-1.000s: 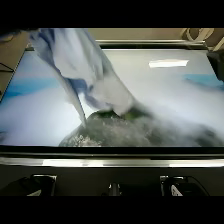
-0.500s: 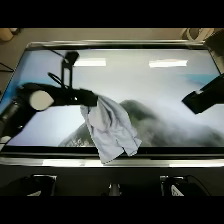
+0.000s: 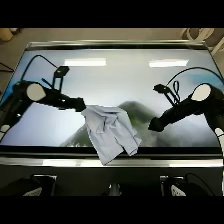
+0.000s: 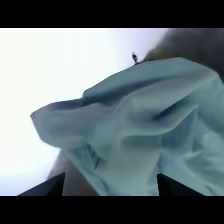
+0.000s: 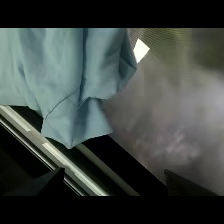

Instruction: Fold the shirts.

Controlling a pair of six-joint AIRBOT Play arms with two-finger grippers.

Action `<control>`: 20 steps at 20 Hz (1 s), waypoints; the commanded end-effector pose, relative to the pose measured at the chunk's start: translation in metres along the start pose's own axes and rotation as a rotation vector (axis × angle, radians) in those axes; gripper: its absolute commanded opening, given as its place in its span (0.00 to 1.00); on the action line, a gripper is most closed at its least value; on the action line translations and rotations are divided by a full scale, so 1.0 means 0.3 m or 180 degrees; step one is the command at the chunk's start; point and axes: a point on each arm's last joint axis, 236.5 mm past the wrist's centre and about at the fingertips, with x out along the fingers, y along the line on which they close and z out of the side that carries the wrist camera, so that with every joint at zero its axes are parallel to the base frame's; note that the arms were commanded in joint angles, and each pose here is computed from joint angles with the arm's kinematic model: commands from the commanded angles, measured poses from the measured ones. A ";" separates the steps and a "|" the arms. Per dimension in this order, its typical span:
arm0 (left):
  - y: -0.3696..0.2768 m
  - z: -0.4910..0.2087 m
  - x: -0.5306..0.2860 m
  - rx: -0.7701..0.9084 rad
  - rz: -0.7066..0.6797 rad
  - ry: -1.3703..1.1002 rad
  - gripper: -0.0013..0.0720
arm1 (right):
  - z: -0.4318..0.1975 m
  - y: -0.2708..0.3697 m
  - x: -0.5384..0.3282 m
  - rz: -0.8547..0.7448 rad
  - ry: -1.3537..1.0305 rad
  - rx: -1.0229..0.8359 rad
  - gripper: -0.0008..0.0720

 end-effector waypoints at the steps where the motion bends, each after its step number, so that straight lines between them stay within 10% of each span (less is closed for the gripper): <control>1: 0.155 -0.176 -0.051 -0.0170 0.0138 0.0572 1.00 | -0.079 0.035 0.106 0.0307 0.0184 -0.0033 0.94; 14: -0.262 -0.654 0.428 -0.1310 -0.1080 0.1173 0.99 | -0.080 0.162 0.352 0.0916 0.0097 0.0025 0.99; 18: -0.249 -0.621 0.472 -0.1393 -0.1016 0.1005 0.75 | -0.040 0.191 0.440 0.0807 0.0110 -0.0007 0.99; 20: -0.241 -0.594 0.481 -0.1406 -0.0998 0.0892 0.36 | -0.006 0.200 0.451 0.0802 0.0002 0.0078 0.98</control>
